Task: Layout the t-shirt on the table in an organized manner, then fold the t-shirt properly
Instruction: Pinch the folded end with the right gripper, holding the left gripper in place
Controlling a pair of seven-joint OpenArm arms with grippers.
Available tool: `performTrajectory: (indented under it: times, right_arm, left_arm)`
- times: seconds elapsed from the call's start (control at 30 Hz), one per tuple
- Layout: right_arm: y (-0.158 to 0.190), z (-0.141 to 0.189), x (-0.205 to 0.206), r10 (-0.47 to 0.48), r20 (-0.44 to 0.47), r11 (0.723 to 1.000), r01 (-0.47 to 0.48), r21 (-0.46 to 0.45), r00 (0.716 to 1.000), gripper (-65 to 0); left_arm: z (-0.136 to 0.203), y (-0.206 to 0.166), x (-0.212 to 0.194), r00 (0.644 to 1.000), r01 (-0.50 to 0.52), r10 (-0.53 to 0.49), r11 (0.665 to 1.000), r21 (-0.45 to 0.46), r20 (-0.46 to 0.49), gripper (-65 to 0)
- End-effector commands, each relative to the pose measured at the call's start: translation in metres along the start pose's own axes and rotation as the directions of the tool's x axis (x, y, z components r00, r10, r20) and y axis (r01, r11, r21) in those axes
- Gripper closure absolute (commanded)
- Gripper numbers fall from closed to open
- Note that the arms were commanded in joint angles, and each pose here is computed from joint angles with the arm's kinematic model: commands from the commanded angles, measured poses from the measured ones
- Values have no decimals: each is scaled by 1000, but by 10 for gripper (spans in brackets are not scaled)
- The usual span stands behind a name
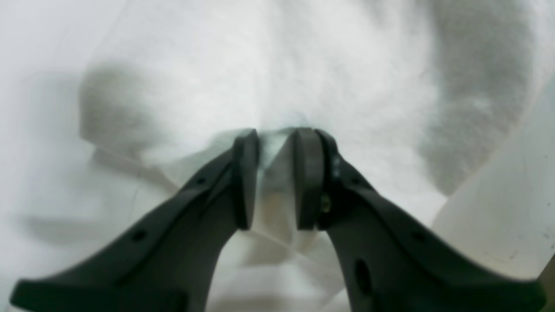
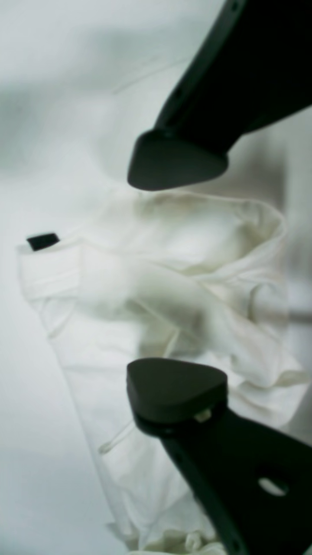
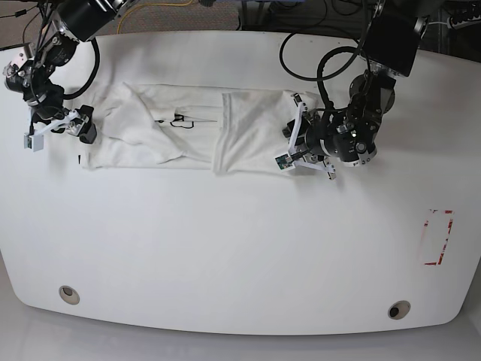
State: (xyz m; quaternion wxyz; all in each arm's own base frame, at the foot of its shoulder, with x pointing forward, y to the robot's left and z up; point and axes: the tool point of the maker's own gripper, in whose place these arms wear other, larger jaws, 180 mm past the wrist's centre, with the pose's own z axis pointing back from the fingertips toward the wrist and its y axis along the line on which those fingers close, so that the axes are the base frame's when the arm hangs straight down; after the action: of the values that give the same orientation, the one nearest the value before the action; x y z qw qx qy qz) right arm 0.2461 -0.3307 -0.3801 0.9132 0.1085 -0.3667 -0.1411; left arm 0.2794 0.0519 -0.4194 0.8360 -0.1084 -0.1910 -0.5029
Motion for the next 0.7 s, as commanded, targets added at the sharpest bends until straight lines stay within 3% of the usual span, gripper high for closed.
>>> performTrajectory:
  times: [0.0, 0.33, 0.67]
  right_arm:
    - [2, 0, 3, -2, 29, 1000, 2, 12, 1000, -582]
    - [5, -20, -34, -72, -11, 996, 72, 58, 997, -582]
    - [-4, 8, 9, 75, 37, 997, -75, -9, 996, -582]
  left_arm:
    - [1, 9, -34, 989, 14, -8, 999, 44, -151, -125]
    - [2, 8, -33, 989, 15, -9, 999, 43, -147, -125]
    - [1, 7, -34, 989, 12, -6, 999, 40, -150, -125]
